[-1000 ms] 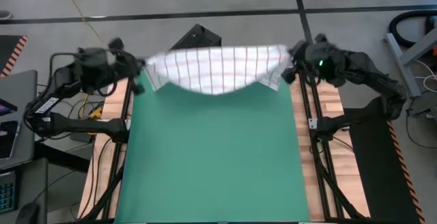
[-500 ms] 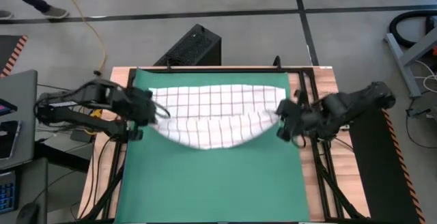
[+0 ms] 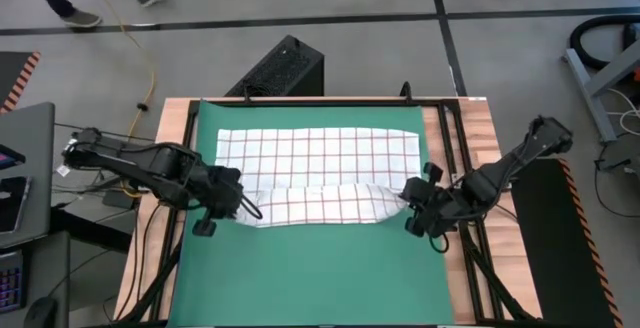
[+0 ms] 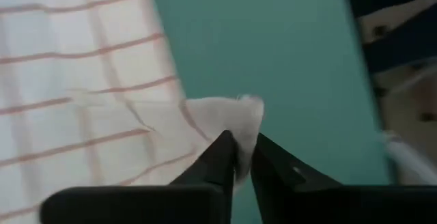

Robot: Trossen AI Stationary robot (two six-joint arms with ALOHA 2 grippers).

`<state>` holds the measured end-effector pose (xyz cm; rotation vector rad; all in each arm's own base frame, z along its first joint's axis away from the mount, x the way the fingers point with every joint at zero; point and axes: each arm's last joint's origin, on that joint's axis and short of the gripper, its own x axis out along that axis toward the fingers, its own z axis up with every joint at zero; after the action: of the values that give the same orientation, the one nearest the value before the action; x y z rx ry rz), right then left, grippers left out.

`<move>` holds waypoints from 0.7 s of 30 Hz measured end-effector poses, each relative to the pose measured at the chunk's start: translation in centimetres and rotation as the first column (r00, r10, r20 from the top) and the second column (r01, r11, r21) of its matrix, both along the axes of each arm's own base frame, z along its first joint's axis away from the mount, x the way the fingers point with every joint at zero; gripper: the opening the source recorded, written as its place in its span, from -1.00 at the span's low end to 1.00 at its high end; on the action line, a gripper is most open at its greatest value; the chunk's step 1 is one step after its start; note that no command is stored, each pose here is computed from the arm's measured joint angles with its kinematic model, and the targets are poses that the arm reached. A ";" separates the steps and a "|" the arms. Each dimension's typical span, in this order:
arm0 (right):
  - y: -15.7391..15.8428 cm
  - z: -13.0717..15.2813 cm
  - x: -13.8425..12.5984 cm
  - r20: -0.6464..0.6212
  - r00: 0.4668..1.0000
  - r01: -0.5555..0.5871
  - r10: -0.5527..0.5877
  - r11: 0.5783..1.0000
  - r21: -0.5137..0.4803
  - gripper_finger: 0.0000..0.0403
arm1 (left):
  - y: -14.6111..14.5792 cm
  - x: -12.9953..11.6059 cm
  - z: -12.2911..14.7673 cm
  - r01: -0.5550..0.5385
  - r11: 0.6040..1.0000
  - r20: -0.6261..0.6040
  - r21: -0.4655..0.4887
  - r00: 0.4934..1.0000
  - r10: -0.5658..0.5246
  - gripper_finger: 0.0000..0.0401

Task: Roll towel
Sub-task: Roll the white stripe towel

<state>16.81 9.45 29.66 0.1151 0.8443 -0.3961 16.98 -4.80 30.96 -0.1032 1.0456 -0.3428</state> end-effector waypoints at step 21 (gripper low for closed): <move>3.3 -4.0 -2.8 -0.143 0.977 -0.139 0.159 0.980 0.143 -0.98 | -3.2 2.8 0.3 -0.179 0.939 0.322 0.292 0.944 0.080 -0.66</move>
<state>14.04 12.72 25.63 0.1439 1.0253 -0.2090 19.80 -8.01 31.24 0.1667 0.7690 -0.0599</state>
